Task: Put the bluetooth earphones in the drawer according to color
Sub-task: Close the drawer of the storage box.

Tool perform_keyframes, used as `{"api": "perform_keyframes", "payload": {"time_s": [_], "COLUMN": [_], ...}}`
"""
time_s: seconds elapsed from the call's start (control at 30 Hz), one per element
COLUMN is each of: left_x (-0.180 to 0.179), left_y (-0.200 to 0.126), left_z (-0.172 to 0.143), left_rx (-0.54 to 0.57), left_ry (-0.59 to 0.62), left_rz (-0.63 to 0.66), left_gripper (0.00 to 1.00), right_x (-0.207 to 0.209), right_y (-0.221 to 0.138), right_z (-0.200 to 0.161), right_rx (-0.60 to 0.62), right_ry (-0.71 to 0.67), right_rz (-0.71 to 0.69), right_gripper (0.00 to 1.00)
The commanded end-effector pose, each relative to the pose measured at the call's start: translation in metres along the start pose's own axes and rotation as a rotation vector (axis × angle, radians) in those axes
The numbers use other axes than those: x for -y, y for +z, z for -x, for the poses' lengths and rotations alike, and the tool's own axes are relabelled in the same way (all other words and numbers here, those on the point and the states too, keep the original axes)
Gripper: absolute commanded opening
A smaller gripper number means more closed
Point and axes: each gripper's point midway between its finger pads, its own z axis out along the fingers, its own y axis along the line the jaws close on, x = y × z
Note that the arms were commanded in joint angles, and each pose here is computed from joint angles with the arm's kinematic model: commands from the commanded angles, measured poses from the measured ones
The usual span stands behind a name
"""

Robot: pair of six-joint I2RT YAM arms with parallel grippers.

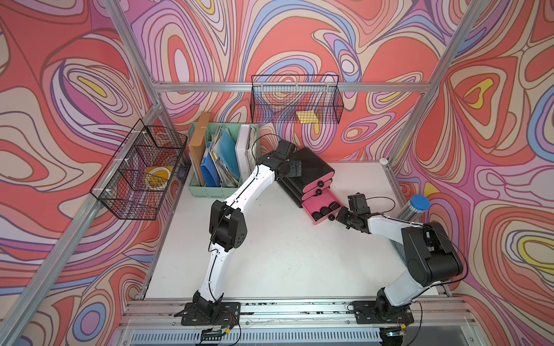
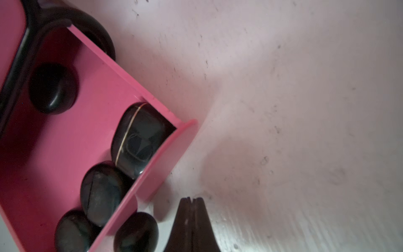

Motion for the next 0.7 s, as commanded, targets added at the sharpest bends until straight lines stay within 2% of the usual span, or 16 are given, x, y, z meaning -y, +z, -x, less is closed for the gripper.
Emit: {"api": "perform_keyframes", "payload": {"time_s": [0.0,0.3,0.67], "left_x": [-0.011,-0.011,-0.007], "left_y": [0.011,0.015,0.016], "left_z": [-0.024,-0.030,-0.034], "left_rx": [-0.079,-0.092,-0.099], "left_ry": [0.041,0.050,0.056], "left_rz": [0.063,0.073,0.070], "left_gripper": [0.99,0.99,0.99], "right_x": [-0.024,-0.053,-0.085], "right_y": [0.009,0.037,0.049], "right_z": [0.015,0.015,0.030], "right_rx": [0.027,0.003,0.024], "right_ry": [0.031,0.076,0.153], "right_rz": [0.111,0.268,0.435], "right_gripper": [0.00,0.00,0.00]}}
